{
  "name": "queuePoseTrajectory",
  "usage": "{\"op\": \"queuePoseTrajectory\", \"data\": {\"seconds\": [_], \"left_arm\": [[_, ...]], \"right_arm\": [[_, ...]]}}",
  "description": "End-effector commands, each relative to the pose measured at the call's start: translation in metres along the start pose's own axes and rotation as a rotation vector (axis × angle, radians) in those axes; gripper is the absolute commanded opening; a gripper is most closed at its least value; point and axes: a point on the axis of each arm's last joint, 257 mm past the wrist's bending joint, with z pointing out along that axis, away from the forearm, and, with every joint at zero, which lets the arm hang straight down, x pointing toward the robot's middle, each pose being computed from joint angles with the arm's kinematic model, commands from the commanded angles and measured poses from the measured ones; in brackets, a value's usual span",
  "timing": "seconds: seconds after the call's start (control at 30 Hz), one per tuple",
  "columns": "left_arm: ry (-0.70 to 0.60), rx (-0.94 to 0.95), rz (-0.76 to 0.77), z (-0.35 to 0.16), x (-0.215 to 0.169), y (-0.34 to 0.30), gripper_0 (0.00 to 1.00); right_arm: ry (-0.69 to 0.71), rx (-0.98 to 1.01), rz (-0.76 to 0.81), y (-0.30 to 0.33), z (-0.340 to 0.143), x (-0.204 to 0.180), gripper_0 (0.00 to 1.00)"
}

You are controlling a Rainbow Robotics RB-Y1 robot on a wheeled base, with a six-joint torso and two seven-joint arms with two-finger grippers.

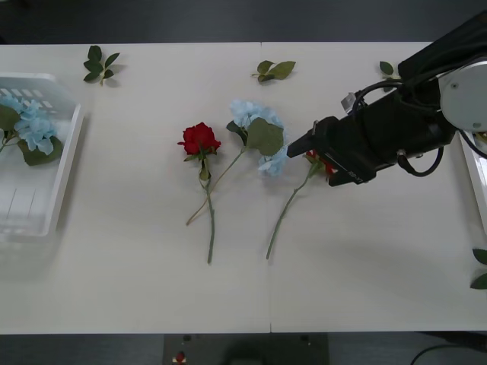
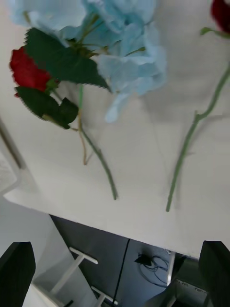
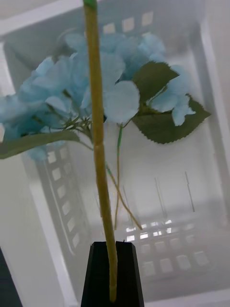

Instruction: Put the red flowers into the right box and the blue flowers into the left box

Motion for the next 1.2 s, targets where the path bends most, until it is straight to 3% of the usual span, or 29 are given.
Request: {"op": "queuePoseTrajectory", "data": {"seconds": [0.03, 0.23, 0.47, 0.9, 0.93, 0.97, 1.03, 1.07, 1.2], "left_arm": [[0.052, -0.094, -0.083, -0.014, 0.009, 0.024, 0.0], [0.142, -0.147, -0.171, -0.001, 0.031, 0.027, 0.0], [0.237, -0.183, -0.216, 0.022, 0.054, 0.017, 0.0], [0.285, -0.195, -0.214, 0.049, 0.078, 0.006, 0.01], [0.284, -0.19, -0.214, 0.05, 0.078, 0.004, 0.32], [0.284, -0.189, -0.212, 0.05, 0.078, 0.005, 0.55], [0.273, -0.18, -0.211, 0.049, 0.075, 0.004, 0.89], [0.264, -0.17, -0.202, 0.049, 0.072, 0.003, 0.98], [0.22, -0.118, -0.157, 0.046, 0.06, -0.003, 1.0]], "right_arm": [[-0.028, -0.001, 0.024, 0.014, 0.002, -0.002, 1.0], [-0.101, 0.028, 0.147, 0.0, 0.017, -0.014, 1.0], [-0.172, 0.059, 0.181, -0.017, 0.031, -0.024, 1.0], [-0.208, 0.093, 0.227, -0.037, 0.054, -0.041, 1.0], [-0.218, 0.102, 0.227, -0.04, 0.056, -0.045, 1.0], [-0.222, 0.105, 0.223, -0.041, 0.058, -0.045, 1.0], [-0.235, 0.121, 0.215, -0.046, 0.062, -0.048, 1.0], [-0.236, 0.131, 0.209, -0.047, 0.066, -0.048, 1.0], [-0.256, 0.154, 0.188, -0.058, 0.076, -0.049, 1.0]]}}
